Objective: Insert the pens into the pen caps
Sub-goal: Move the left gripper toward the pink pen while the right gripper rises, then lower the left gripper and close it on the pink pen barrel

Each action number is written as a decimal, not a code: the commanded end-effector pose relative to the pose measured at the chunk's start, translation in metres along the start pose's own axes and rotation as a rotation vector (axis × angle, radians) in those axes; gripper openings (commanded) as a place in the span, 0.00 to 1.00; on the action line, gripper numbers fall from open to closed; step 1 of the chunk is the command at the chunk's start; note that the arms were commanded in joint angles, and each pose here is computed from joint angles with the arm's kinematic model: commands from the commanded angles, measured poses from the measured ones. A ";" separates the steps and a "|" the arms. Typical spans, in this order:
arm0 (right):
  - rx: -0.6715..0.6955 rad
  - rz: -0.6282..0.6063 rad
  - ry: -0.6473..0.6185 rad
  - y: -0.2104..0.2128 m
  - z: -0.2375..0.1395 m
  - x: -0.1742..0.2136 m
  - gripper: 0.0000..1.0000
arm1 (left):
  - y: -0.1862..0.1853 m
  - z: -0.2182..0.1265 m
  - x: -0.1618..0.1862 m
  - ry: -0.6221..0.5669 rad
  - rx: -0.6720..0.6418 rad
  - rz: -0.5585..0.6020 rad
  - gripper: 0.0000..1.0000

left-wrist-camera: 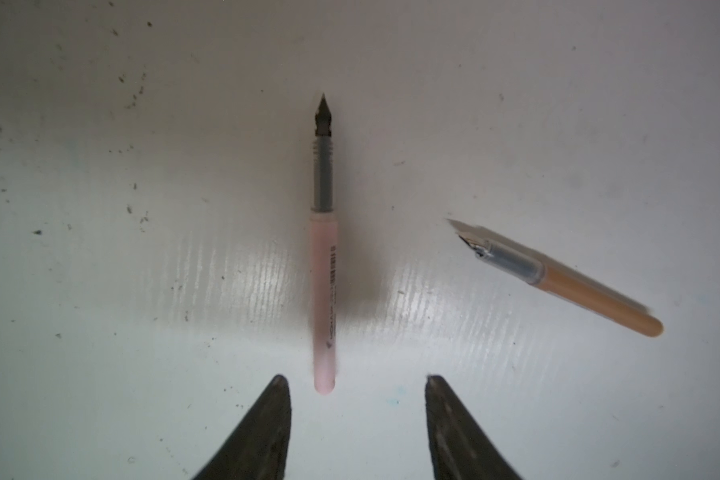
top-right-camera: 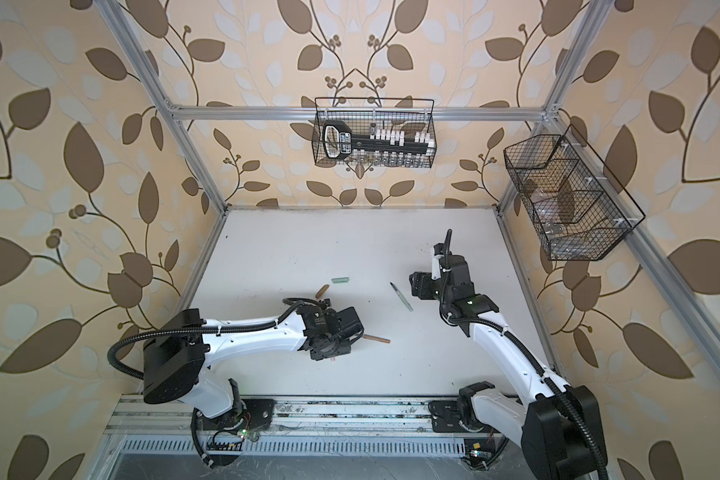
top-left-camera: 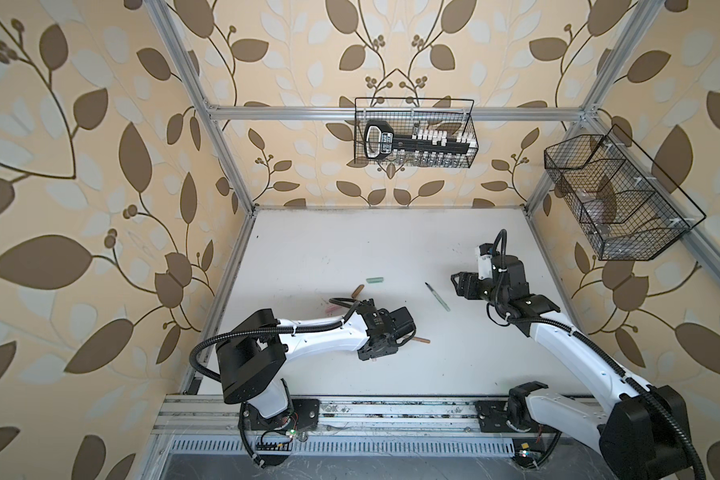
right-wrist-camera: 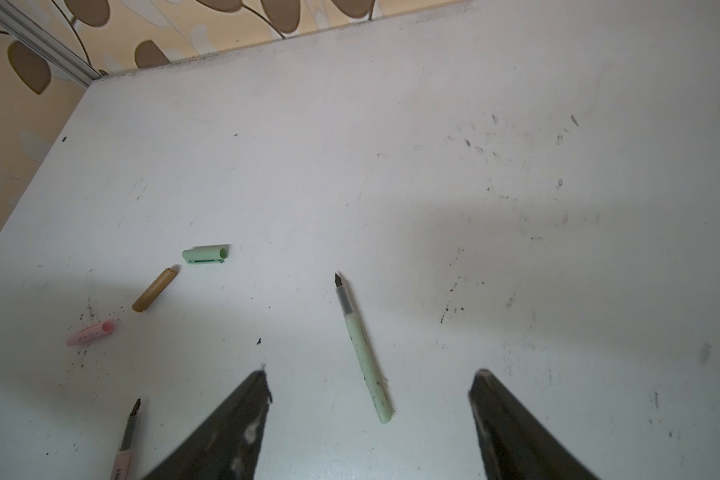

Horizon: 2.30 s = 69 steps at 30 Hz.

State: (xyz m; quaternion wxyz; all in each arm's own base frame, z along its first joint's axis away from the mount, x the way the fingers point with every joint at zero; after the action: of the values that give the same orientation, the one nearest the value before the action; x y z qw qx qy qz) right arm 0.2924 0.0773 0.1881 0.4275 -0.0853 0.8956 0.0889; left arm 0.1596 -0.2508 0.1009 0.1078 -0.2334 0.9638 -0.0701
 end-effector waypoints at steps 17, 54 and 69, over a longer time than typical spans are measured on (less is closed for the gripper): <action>-0.037 0.045 0.032 0.003 0.003 0.018 0.76 | 0.021 0.028 -0.008 0.058 0.054 -0.130 0.40; -0.039 0.050 0.065 0.003 0.015 0.025 0.74 | 0.026 0.038 -0.008 0.156 -0.183 -0.035 0.30; -0.049 0.050 0.071 0.004 0.017 0.026 0.72 | 0.027 0.039 -0.024 0.099 -0.160 -0.060 0.27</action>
State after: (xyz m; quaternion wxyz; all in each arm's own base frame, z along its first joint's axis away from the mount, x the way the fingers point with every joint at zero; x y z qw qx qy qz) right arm 0.2903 0.0817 0.1653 0.3999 -0.0767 0.9066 0.1107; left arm 0.1712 -0.2259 0.0645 0.0204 -0.2679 0.9626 -0.0351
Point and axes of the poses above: each gripper's point midway between its finger pads, its own z axis out along the fingers, its own y axis along the line the jaws close on, x = y × z, the point moved 5 cm from there along -z, back along the fingers, and after that the axes turned 12 degrees about -z, right-handed, at the moved point
